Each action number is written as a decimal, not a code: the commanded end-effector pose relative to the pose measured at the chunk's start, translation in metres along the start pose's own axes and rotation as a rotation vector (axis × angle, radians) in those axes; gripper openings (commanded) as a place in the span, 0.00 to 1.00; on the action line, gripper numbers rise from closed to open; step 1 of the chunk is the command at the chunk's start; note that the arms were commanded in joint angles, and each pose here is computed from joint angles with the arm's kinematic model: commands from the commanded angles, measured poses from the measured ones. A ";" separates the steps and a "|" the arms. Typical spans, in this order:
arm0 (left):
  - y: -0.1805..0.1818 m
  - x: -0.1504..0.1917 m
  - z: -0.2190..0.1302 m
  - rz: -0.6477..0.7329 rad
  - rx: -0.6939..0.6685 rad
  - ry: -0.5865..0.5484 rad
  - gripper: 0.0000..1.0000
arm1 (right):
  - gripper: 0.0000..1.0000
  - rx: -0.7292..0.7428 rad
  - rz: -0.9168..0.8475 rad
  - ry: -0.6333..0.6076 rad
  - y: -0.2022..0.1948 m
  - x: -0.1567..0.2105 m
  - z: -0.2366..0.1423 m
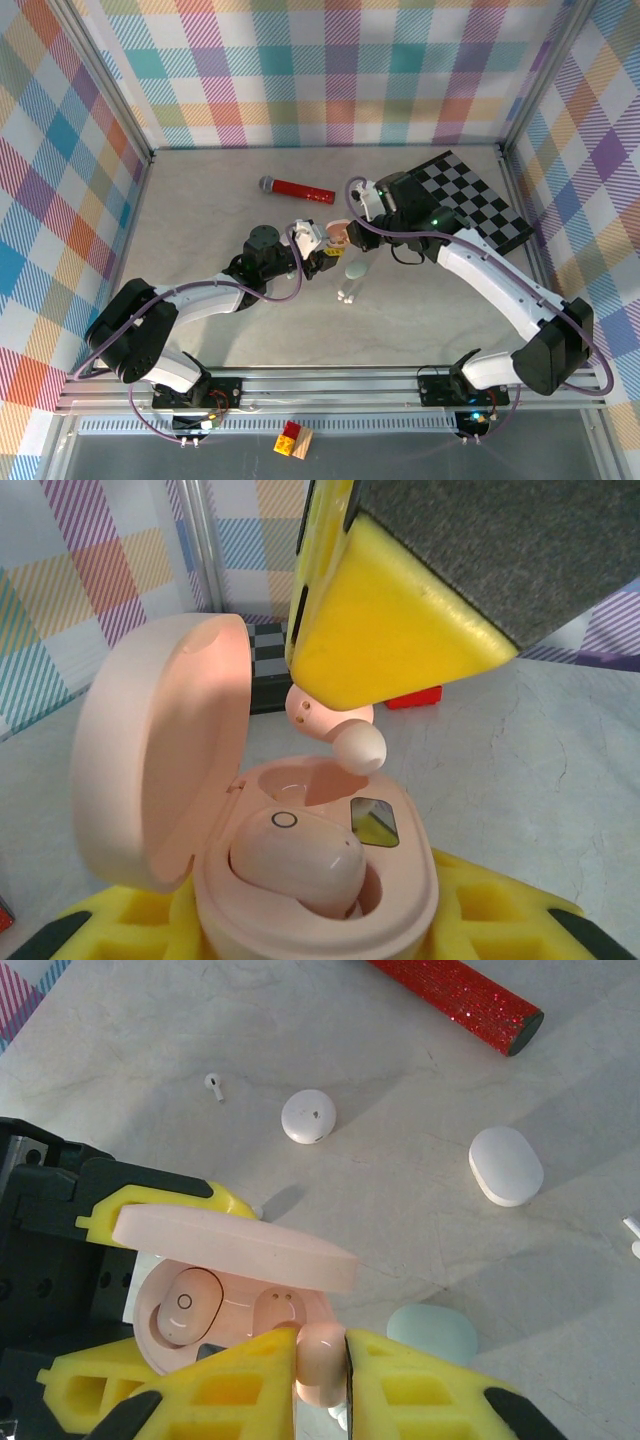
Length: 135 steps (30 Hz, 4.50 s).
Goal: Insert the wireless bluetooth earbuds into the charging case
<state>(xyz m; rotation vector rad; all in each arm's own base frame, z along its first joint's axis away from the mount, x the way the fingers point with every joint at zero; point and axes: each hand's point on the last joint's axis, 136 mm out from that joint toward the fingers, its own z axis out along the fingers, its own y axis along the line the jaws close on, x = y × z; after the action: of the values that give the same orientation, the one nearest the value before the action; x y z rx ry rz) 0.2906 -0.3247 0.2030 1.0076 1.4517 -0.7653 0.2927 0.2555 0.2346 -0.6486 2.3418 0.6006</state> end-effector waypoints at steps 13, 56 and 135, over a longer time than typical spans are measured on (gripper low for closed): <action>-0.003 -0.019 0.001 0.026 0.018 -0.045 0.33 | 0.17 -0.038 -0.039 -0.007 0.009 -0.008 0.005; 0.000 -0.028 0.001 0.010 0.005 -0.064 0.33 | 0.19 0.017 -0.125 0.037 0.005 0.009 0.012; -0.003 -0.026 -0.003 0.017 0.050 -0.087 0.33 | 0.77 -0.179 0.259 -0.114 -0.011 -0.045 -0.002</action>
<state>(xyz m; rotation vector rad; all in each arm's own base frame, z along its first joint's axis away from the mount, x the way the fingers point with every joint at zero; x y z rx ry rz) 0.2890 -0.3293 0.2224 0.9911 1.3916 -0.8307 0.3293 0.2638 0.2714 -0.4245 2.2200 0.9540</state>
